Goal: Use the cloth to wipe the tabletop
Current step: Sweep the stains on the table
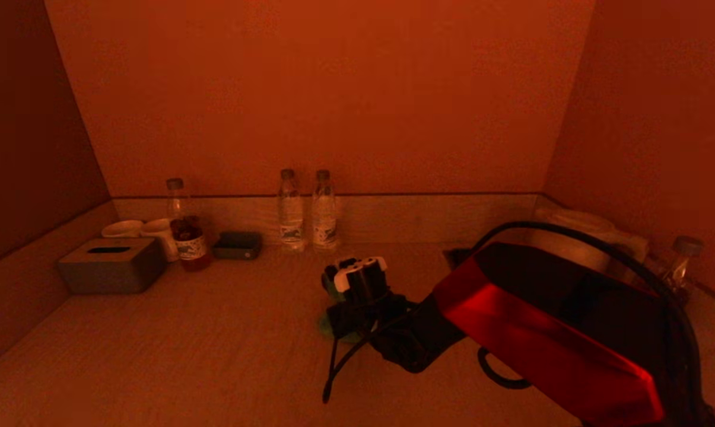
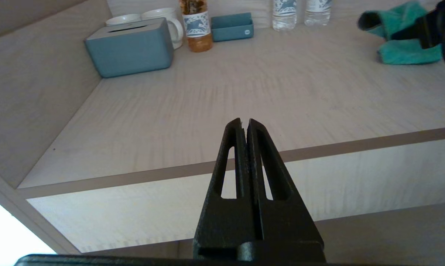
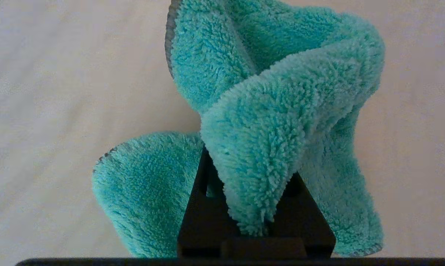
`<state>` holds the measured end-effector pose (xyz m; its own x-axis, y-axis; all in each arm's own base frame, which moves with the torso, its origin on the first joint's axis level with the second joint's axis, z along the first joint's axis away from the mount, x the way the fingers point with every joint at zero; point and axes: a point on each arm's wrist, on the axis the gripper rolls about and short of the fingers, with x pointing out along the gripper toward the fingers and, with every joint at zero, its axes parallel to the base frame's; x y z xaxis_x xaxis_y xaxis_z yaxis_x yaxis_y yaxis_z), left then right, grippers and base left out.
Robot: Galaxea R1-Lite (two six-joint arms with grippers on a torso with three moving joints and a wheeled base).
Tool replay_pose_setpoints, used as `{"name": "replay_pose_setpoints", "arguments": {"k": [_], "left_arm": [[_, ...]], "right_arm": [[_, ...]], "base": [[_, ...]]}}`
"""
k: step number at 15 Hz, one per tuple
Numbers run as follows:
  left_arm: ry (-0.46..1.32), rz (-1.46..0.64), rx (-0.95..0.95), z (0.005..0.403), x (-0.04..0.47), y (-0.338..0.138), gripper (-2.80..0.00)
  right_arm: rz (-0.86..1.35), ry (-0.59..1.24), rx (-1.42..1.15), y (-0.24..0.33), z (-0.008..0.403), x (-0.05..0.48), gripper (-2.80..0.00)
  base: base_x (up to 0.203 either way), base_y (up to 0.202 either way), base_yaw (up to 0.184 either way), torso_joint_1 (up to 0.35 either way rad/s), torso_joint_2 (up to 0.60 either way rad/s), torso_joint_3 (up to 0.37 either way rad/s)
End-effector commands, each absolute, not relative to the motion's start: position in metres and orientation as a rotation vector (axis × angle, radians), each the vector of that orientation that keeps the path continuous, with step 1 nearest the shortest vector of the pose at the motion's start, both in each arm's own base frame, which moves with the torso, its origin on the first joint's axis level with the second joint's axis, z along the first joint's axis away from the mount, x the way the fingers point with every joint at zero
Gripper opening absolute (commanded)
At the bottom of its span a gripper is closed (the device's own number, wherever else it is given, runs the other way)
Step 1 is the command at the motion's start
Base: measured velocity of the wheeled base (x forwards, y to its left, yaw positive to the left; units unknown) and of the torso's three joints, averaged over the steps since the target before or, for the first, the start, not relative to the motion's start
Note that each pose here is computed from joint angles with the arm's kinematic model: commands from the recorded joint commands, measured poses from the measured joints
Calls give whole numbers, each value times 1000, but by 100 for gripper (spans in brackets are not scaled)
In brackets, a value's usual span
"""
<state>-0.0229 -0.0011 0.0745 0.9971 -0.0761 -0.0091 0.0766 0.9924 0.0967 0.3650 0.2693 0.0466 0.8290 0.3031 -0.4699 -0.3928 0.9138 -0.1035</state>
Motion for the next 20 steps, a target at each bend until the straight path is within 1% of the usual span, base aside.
{"name": "replay_pose_setpoints", "arguments": {"k": [1,9,13,20], "left_arm": [[5,-76,98,75,-23,-1,-280],[6,-76,98,75,-23,-1,-280],[5,-77,98,75,-23,-1,-280],[6,-76,98,75,-23,-1,-280]], "right_arm": [[411,456,-208,285,47,354,-280],[532,444,-237,326,48,314,-280],[528,446,-238,325,47,315,-280],[464,450,-224,306,47,334,-280]], "base": [[0,0,0,0,0,0],[0,0,0,0,0,0],[0,0,0,0,0,0],[0,0,0,0,0,0]]}}
